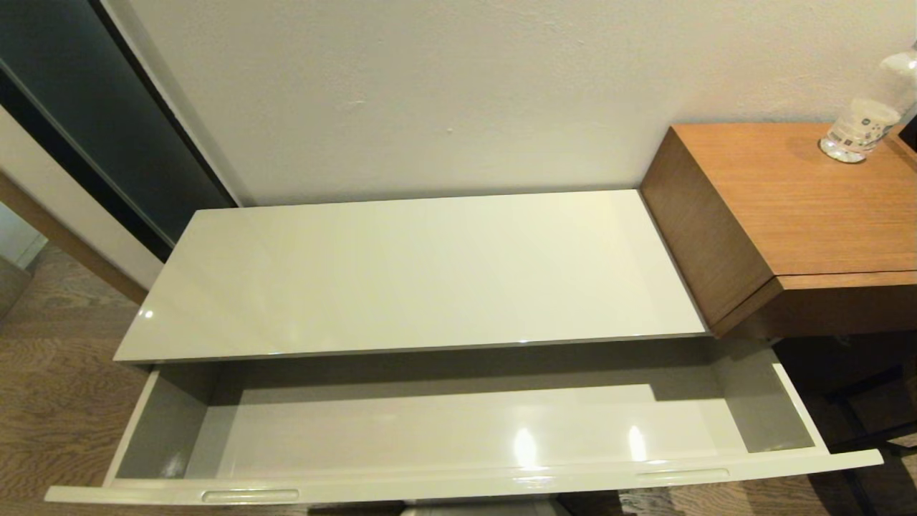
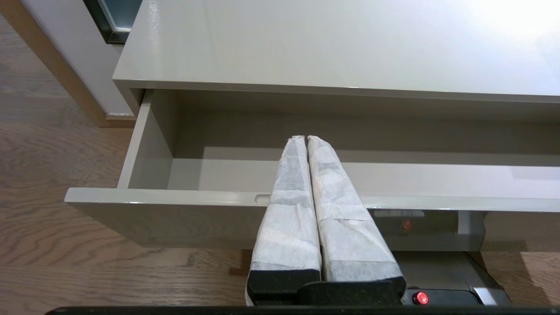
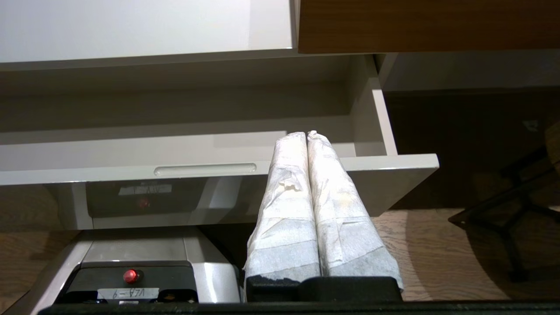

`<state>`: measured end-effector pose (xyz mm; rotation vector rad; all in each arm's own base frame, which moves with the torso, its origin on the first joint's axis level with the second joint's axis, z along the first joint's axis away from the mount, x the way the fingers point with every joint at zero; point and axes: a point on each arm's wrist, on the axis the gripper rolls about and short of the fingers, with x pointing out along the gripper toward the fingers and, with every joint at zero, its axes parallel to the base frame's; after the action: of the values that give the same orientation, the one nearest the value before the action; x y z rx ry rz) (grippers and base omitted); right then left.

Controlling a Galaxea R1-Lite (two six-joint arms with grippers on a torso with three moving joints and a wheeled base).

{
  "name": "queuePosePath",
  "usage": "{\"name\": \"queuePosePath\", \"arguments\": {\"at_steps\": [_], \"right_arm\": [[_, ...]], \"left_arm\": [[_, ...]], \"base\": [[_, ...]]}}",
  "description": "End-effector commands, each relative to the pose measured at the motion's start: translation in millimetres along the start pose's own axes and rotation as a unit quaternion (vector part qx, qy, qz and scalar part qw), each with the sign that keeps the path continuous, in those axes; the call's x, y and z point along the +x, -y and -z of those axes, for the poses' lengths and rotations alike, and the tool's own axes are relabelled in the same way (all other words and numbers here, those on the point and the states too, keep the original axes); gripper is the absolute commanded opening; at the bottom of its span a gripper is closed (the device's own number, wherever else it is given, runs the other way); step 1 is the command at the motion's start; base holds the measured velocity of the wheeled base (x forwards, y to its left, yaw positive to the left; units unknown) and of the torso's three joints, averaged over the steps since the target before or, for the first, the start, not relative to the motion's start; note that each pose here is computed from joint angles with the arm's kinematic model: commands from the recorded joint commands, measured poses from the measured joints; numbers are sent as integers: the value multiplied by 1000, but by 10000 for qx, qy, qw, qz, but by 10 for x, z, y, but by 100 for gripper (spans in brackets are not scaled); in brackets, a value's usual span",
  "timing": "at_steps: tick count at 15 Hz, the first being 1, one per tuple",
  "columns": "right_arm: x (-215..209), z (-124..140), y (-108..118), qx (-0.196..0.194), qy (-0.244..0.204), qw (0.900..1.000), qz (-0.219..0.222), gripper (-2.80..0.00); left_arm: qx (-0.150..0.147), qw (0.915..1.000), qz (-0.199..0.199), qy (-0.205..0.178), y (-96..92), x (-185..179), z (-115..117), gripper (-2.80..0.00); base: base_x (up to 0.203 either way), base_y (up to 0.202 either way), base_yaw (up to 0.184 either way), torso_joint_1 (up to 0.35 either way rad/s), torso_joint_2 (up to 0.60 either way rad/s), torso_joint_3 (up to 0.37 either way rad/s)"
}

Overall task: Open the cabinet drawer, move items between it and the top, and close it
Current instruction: Close the drawer

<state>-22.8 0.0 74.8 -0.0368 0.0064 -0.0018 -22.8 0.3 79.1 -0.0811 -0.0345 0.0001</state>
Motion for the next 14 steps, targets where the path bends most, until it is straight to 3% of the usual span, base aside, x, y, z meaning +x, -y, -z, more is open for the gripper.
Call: {"name": "queuePosePath", "arguments": {"at_steps": [1,14], "right_arm": [[1,5,0,0,-12,10000,-2,-280],[1,4,0,-15,-6,10000,-10,-280]], "left_arm": [[-2,10000,0,5,0,0,-1,-280],[5,10000,-1,-4,0,1,-1,-280]], "base": [[0,0,0,0,0,0],[0,0,0,0,0,0]]}}
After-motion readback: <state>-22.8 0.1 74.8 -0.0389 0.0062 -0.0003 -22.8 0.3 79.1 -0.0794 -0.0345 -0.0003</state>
